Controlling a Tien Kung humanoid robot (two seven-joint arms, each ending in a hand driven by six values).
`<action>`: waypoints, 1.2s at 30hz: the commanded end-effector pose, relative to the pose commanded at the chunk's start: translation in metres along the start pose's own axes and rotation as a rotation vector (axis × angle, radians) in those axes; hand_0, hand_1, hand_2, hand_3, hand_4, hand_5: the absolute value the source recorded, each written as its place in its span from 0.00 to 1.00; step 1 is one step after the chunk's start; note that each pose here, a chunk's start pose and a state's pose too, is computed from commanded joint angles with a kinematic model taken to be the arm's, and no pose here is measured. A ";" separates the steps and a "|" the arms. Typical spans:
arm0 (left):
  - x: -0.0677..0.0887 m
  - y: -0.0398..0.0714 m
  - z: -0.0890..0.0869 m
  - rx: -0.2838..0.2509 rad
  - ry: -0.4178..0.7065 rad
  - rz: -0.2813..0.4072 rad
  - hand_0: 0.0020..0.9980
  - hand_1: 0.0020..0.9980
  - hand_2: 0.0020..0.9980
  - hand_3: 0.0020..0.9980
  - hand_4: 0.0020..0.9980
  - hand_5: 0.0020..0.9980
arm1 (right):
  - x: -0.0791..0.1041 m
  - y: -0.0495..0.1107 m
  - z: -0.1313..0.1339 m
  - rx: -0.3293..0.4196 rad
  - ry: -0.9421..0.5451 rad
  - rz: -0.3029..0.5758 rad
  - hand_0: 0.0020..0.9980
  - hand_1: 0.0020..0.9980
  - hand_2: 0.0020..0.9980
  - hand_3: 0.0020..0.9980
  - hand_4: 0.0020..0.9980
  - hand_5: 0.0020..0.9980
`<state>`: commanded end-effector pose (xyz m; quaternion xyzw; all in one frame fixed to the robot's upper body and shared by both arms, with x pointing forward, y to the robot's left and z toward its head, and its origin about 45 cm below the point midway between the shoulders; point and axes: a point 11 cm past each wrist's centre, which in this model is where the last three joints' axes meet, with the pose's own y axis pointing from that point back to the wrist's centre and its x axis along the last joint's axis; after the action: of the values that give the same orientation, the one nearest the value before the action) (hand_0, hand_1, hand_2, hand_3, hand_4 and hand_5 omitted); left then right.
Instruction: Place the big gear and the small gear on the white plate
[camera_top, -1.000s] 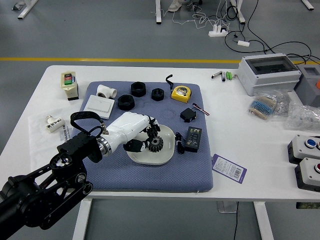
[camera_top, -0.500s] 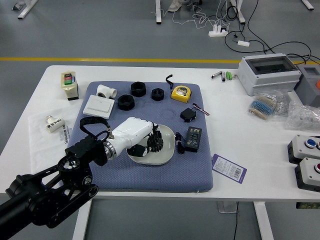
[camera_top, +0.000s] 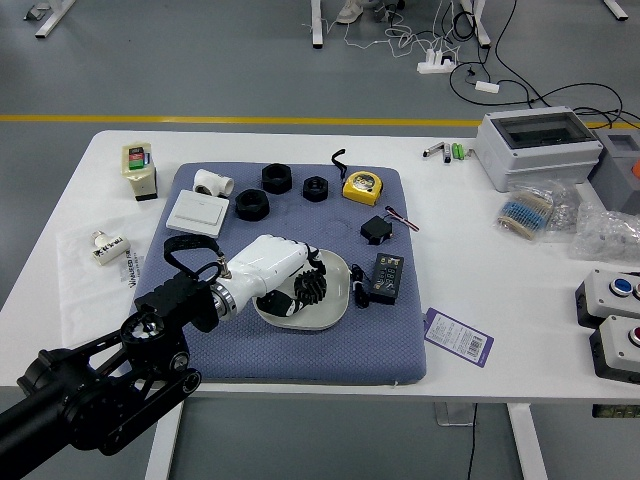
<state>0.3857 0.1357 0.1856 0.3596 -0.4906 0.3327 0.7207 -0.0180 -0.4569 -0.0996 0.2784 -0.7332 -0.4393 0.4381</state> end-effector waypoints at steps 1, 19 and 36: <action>0.001 0.000 0.000 -0.002 0.001 0.004 0.48 0.64 0.72 0.64 0.74 0.03 | 0.000 0.000 0.000 0.000 0.000 0.000 0.63 0.65 0.74 0.55 0.75 0.71; 0.025 0.000 -0.008 0.022 0.014 0.087 0.48 0.65 0.74 0.64 0.78 0.07 | -0.001 0.000 -0.002 0.003 -0.002 -0.001 0.63 0.65 0.74 0.55 0.75 0.71; 0.090 0.032 -0.078 0.245 0.116 0.404 0.49 0.65 0.74 0.66 0.79 0.08 | -0.001 0.000 -0.001 0.002 -0.002 -0.001 0.63 0.65 0.74 0.55 0.75 0.71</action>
<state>0.4225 0.2294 0.2561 0.3193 -0.4661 0.5472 0.6176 -0.0167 -0.4569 -0.0996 0.2786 -0.7340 -0.4392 0.4367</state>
